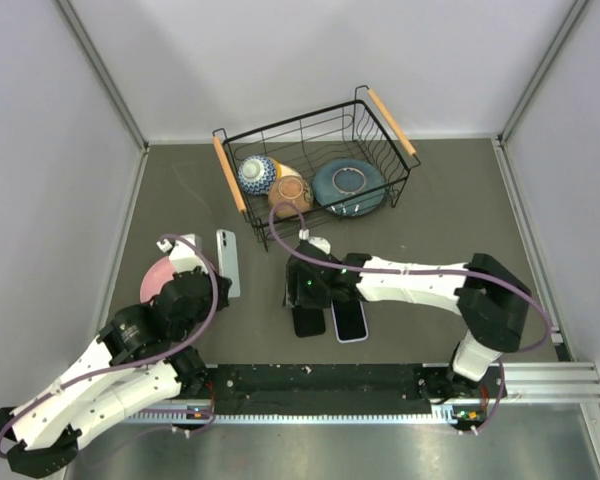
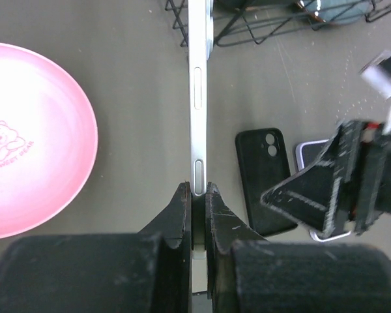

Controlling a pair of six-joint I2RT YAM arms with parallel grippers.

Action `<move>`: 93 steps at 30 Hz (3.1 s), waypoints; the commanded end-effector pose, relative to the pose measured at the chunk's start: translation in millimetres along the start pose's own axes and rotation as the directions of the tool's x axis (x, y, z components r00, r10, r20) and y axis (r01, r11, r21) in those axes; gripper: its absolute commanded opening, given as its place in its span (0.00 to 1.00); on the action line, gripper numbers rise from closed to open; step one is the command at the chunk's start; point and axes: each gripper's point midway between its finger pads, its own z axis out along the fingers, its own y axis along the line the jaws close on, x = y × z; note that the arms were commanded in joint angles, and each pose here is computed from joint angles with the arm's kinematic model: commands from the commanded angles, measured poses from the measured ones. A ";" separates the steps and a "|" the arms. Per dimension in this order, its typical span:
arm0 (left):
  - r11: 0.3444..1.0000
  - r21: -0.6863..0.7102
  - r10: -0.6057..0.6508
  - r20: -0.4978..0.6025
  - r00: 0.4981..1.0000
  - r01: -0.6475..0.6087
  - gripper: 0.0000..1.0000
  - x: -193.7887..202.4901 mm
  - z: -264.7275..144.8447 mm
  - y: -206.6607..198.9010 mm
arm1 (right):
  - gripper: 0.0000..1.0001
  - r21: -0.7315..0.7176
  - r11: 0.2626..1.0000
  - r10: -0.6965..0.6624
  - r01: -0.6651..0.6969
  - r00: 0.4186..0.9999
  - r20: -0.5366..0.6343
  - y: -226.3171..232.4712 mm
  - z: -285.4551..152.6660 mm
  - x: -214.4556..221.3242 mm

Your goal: Put the phone into the phone case

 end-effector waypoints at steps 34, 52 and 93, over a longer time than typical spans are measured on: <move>0.994 0.061 0.108 -0.243 0.964 -0.095 0.00 87.6 65.6 -29.4 | 0.70 -0.237 0.966 0.129 -0.106 0.988 0.080 92.4 4.4 -77.5; 0.995 0.085 0.082 -0.284 0.955 -0.060 0.10 109.9 73.6 -31.1 | 0.48 -0.176 0.975 0.131 -0.135 0.991 -0.032 58.6 41.9 -34.4; 0.985 0.155 -0.046 -0.157 0.986 0.071 0.49 63.2 45.1 -43.2 | 0.00 -0.310 0.951 0.006 0.001 1.000 0.022 5.5 -25.2 -51.6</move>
